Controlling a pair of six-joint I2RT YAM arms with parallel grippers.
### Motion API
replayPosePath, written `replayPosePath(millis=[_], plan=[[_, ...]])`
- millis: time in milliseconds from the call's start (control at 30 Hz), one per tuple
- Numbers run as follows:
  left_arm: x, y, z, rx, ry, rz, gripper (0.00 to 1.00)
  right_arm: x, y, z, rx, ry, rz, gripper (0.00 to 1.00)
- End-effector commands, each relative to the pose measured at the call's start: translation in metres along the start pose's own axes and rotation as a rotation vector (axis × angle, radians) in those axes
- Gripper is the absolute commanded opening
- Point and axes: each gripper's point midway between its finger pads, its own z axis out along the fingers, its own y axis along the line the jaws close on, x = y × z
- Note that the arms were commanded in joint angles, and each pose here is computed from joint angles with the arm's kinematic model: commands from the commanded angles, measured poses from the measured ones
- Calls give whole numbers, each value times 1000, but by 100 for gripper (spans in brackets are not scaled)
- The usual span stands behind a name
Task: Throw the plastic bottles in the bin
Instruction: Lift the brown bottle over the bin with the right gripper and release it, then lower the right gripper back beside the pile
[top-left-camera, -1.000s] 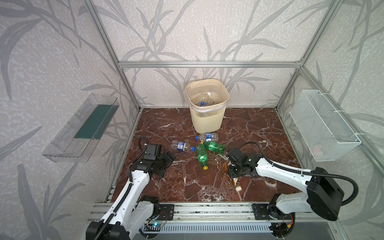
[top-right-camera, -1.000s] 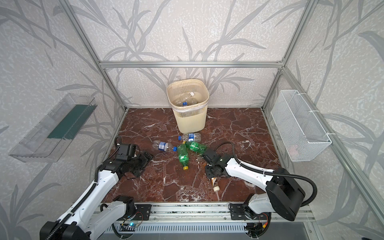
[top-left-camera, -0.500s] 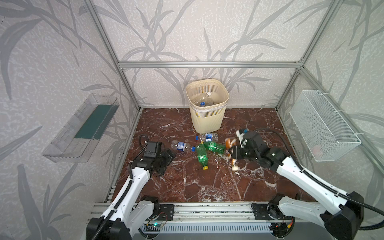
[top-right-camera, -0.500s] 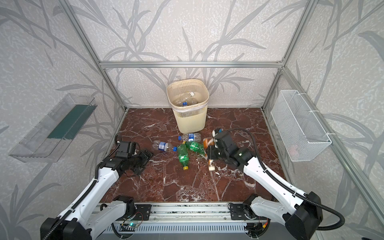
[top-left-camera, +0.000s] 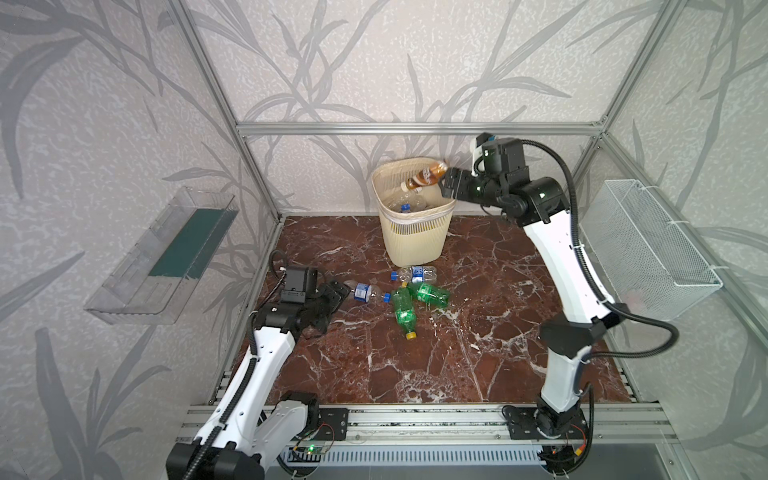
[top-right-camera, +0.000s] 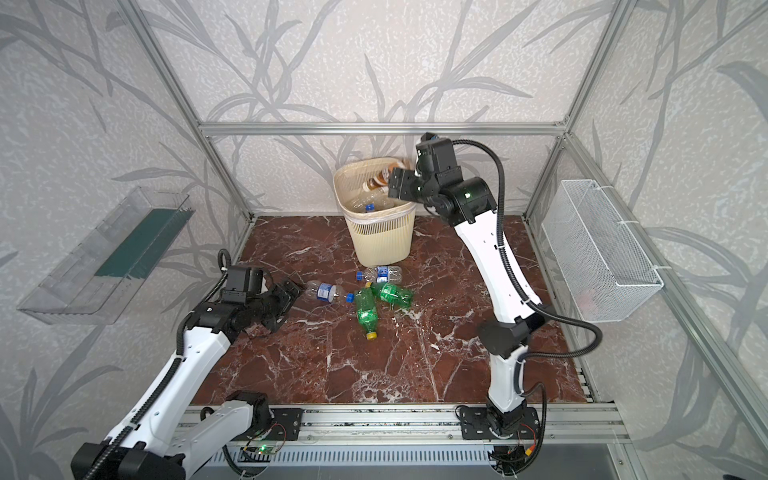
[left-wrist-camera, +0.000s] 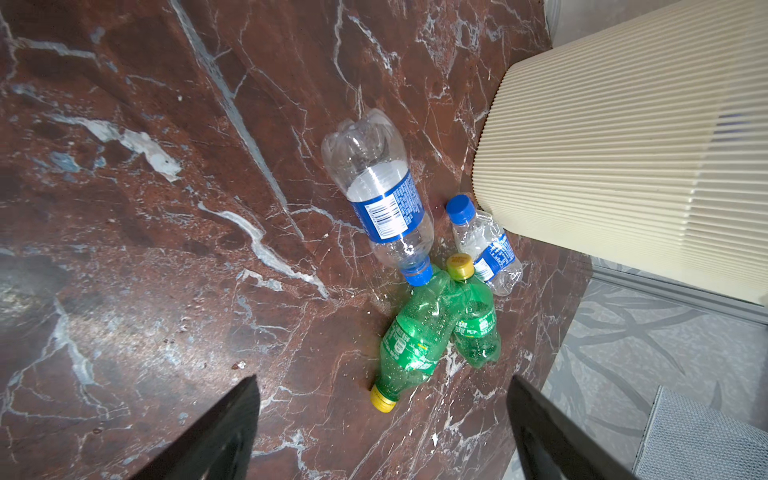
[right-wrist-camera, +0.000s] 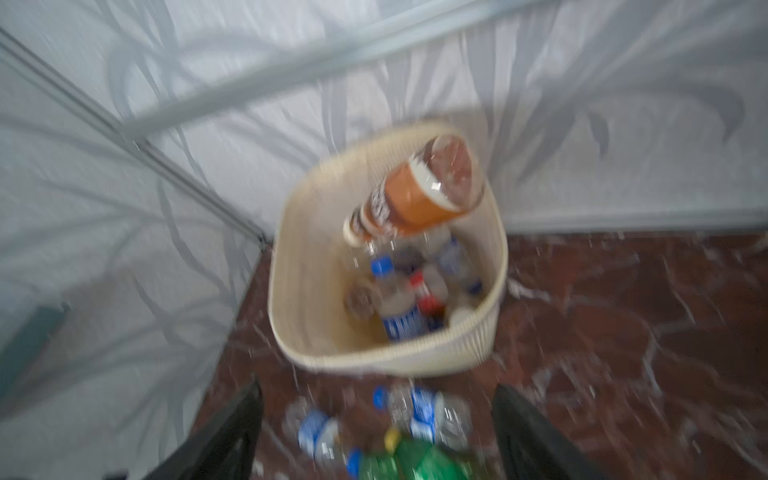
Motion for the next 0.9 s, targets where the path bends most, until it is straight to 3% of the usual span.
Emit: replayPosePath(millis=[0,200,400,533,867], plan=[[6,18,7,-40,23,-9,93,7,-19,-75,-58,-211,46,85],[11,35,16,-56,26,-30,93,139,-93,-42,78,38,120,82],[10,34,22,-44,20,-80,93,236,-122,-10,92,227,237,81],[8,24,30,-14,36,-135,93,263,-125,2,68,276,284,79],[-4,10,66,-2,8,-280,94,279,-121,7,24,304,302,78]])
